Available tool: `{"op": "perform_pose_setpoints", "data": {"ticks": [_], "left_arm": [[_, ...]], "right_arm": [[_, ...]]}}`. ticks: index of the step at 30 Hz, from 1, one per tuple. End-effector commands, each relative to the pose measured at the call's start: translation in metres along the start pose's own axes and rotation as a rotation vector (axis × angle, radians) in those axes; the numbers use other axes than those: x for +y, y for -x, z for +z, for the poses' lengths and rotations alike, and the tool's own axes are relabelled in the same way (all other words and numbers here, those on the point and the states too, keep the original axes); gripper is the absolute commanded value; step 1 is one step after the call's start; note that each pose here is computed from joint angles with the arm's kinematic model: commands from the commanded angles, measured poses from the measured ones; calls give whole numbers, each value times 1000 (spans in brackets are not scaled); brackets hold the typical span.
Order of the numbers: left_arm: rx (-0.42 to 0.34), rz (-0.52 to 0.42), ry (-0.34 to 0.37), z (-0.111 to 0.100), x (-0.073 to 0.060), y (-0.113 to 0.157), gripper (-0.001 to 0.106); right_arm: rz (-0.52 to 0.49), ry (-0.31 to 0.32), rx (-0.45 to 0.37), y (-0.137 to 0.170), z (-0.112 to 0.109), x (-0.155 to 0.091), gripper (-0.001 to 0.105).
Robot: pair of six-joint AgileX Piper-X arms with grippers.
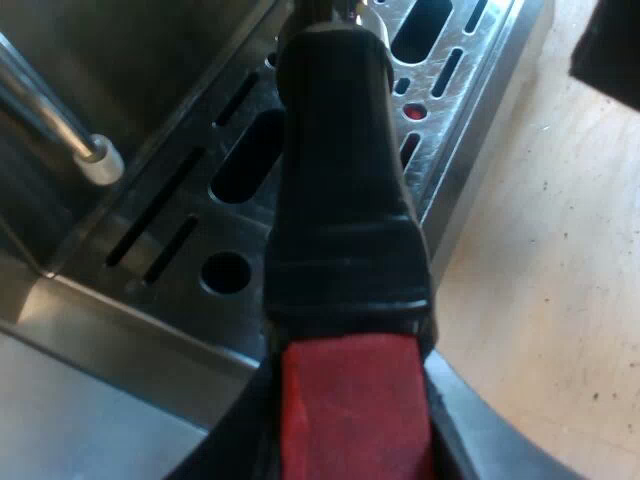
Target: Put the handle in the coffee machine
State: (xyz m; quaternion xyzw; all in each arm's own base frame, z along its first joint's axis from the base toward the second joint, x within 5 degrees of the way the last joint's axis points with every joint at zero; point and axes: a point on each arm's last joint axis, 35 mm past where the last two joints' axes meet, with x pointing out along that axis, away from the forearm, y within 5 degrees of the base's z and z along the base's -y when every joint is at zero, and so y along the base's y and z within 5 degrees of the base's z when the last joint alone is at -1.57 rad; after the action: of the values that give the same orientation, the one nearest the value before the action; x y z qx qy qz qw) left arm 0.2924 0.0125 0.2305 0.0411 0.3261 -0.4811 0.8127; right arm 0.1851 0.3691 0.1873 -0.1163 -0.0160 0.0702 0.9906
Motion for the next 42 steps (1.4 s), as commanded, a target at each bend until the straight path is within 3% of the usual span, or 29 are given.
{"op": "perform_pose_setpoints", "data": {"ticks": [1,10,21,29,35,42], "left_arm": [[-74,1,-19,10,3,6,1],[-98,1,-32,10,5,9,1],[-134,18,-84,34,8,21,1],[-170,-33,-89,40,-6,30,1],[-161,-56,-107,37,-9,30,1],[-206,-99,-127,39,-11,30,1]], "right_arm": [[-2,6,-5,-1,3,1,58],[-2,4,-5,-1,3,1,58],[-1,11,-1,-1,2,1,58],[-4,11,0,-2,2,0,58],[-23,6,4,-9,1,-4,58],[-31,21,17,-9,-1,-4,58]]}}
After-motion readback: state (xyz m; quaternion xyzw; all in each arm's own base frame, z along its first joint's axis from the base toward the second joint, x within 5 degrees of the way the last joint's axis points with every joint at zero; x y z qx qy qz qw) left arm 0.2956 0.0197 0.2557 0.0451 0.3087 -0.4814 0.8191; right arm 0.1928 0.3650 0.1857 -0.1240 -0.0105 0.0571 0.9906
